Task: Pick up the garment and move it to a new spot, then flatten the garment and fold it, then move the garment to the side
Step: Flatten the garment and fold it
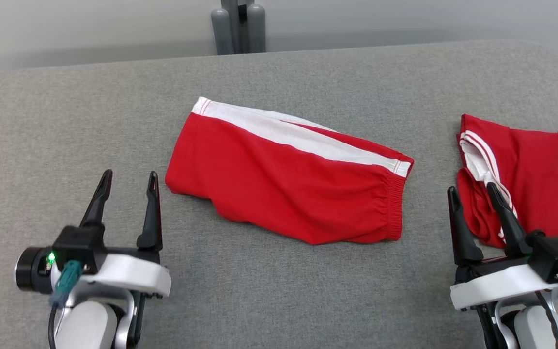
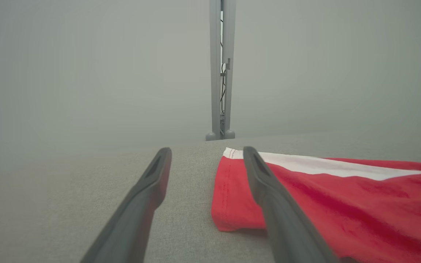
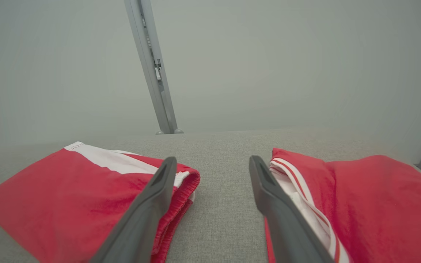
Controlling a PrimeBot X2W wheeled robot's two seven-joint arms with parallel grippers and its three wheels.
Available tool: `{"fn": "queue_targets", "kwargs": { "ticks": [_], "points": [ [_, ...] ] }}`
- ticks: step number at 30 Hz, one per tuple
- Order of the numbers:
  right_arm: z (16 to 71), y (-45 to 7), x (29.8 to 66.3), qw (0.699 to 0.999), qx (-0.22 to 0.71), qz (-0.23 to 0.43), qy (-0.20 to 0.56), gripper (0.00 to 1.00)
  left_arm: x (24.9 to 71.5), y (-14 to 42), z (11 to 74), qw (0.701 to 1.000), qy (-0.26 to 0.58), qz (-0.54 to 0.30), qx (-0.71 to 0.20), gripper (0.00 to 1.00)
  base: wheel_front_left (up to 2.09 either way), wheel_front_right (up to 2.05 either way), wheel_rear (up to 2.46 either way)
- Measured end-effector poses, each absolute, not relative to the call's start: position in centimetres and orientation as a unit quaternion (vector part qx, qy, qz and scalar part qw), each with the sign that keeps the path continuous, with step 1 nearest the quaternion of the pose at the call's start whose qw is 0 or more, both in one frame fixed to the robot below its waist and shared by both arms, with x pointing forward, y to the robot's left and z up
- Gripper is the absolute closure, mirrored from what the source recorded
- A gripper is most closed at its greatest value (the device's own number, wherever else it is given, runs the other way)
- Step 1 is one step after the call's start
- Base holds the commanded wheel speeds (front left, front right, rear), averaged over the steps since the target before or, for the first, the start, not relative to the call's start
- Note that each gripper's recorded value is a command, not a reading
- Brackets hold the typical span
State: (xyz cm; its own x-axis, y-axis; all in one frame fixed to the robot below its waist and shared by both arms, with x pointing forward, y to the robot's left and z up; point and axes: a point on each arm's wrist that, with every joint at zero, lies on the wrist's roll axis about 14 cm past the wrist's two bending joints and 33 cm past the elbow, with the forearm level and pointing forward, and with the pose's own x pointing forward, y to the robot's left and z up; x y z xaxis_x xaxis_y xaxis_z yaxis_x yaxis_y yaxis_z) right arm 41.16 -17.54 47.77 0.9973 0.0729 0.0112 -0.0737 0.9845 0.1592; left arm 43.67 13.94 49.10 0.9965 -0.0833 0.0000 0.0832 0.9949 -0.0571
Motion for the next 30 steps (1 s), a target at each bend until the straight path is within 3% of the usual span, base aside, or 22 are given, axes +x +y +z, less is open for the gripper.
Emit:
{"fn": "queue_targets", "kwargs": {
  "ticks": [9,20,26,27,28,30],
  "points": [
    [47.0,-17.4,41.9,0.996,0.084,0.037,0.006,0.00,47.5,10.1,44.4,0.984,0.118,-0.125,-0.038,0.00,0.00,0.00,0.00],
    [44.5,-18.7,41.8,0.995,0.093,0.013,0.040,0.00,48.9,9.8,36.6,0.961,0.243,-0.126,-0.043,0.00,0.00,0.00,0.00],
    [44.6,-18.6,42.0,0.994,0.102,0.013,0.038,0.00,48.7,9.0,35.8,0.950,0.272,-0.141,-0.056,0.03,0.00,0.00,0.00],
    [44.7,-18.5,42.1,0.994,0.104,0.013,0.037,0.00,48.6,8.8,35.7,0.949,0.275,-0.144,-0.058,0.62,0.00,0.00,0.00],
    [44.7,-18.5,42.1,0.994,0.106,0.013,0.035,0.00,48.5,8.7,35.7,0.948,0.277,-0.147,-0.059,1.00,0.00,0.00,0.00],
    [44.9,-18.5,42.2,0.994,0.108,0.013,0.033,0.00,48.4,8.3,35.6,0.945,0.280,-0.158,-0.053,1.00,0.00,0.00,0.00]
  ]
}}
